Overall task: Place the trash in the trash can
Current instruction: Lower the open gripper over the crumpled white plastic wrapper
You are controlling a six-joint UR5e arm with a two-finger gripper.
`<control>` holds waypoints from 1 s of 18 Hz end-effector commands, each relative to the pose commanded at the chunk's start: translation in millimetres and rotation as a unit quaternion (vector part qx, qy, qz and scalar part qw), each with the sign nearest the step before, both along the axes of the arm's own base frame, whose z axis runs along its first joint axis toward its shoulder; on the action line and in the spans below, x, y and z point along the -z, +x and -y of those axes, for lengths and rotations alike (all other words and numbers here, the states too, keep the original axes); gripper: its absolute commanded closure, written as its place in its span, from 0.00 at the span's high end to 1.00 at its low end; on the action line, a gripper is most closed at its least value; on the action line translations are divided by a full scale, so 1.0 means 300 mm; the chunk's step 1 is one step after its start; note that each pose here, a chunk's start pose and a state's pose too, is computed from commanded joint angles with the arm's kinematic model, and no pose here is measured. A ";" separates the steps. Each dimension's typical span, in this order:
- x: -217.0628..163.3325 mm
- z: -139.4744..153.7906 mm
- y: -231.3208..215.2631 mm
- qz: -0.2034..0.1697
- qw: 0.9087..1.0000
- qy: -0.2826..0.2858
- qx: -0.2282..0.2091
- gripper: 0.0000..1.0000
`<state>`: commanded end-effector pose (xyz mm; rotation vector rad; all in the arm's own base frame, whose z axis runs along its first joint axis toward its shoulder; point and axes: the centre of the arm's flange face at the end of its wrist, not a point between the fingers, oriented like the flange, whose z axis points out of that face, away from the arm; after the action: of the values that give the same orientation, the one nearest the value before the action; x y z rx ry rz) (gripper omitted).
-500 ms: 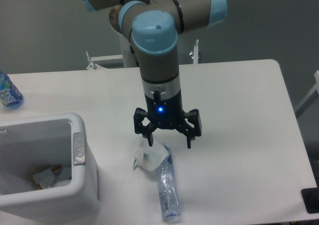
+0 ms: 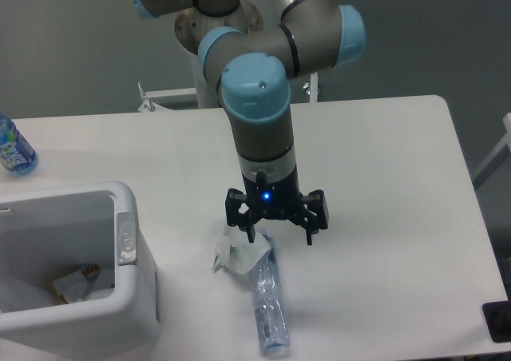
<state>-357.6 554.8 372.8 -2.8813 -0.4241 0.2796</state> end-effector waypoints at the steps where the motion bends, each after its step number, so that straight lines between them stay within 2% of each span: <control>1: 0.020 0.001 0.001 0.005 1.000 -0.002 -0.007 1.00; 3: 0.057 -0.001 0.008 0.016 0.999 -0.004 -0.031 1.00; 5: 0.089 -0.021 0.022 0.037 0.999 0.002 -0.037 1.00; 8: 0.164 -0.039 0.065 0.087 0.995 0.016 -0.036 1.00; 10: 0.212 -0.052 0.094 0.104 0.994 0.013 -0.031 1.00; 18: 0.458 -0.070 0.169 0.134 0.990 -0.042 -0.019 0.99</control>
<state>-306.8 575.7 235.4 -3.0065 -0.5255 -0.0890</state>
